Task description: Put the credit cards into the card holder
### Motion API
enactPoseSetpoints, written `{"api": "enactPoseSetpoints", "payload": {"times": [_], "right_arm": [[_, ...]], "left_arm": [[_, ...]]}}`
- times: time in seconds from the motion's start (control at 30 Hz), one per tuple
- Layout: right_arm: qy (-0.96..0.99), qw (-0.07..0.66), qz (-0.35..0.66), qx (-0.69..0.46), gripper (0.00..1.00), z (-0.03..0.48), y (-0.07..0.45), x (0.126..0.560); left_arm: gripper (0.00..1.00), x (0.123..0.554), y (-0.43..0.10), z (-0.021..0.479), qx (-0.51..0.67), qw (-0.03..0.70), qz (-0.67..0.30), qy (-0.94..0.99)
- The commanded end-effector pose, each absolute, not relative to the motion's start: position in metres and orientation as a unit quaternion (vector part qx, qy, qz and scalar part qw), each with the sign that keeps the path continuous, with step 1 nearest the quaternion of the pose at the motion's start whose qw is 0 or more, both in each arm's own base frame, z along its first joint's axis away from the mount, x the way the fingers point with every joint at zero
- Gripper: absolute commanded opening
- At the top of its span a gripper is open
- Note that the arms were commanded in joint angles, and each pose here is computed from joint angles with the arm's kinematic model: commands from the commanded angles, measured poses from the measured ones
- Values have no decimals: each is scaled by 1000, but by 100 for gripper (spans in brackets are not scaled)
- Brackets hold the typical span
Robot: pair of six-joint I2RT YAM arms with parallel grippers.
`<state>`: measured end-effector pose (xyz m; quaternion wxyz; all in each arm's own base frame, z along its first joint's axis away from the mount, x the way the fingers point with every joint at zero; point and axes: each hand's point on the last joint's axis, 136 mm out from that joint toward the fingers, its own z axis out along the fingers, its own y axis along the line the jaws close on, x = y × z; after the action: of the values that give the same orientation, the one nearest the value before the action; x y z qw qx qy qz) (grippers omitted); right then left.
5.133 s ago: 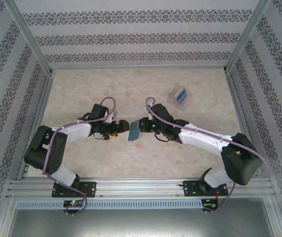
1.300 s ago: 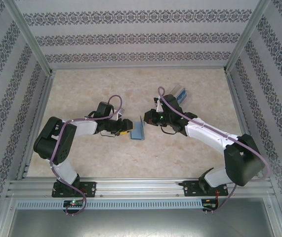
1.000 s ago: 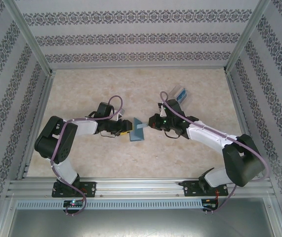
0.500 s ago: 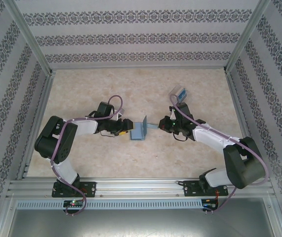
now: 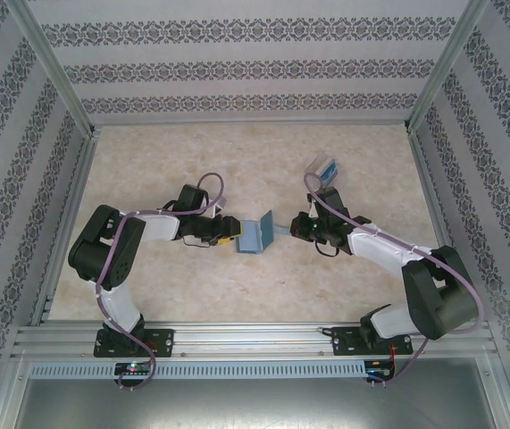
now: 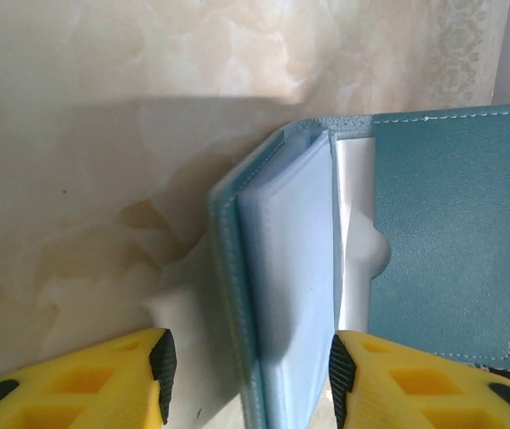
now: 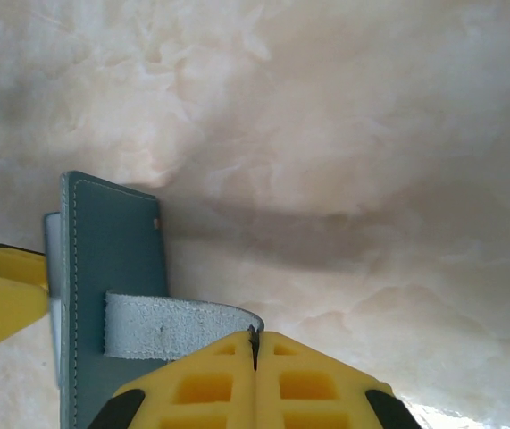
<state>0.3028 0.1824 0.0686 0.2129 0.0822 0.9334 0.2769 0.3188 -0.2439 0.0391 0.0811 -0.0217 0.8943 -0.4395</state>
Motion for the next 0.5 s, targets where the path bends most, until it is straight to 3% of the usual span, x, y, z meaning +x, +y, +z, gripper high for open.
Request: {"api": "enactPoseSetpoints", "payload": {"times": [0.0,0.13,0.47], "right_arm": [[945,204,243,82,0,49,169,298],[947,197,241,85,0,43,169,297],[946,194,244,84,0,41,172,300]], "left_arm": [[53,321,-247,34,-14,88,-438,895],[59,323,-249,36,-17,91,-446,890],[55,327,-253,39,-6,94,-454,886]]}}
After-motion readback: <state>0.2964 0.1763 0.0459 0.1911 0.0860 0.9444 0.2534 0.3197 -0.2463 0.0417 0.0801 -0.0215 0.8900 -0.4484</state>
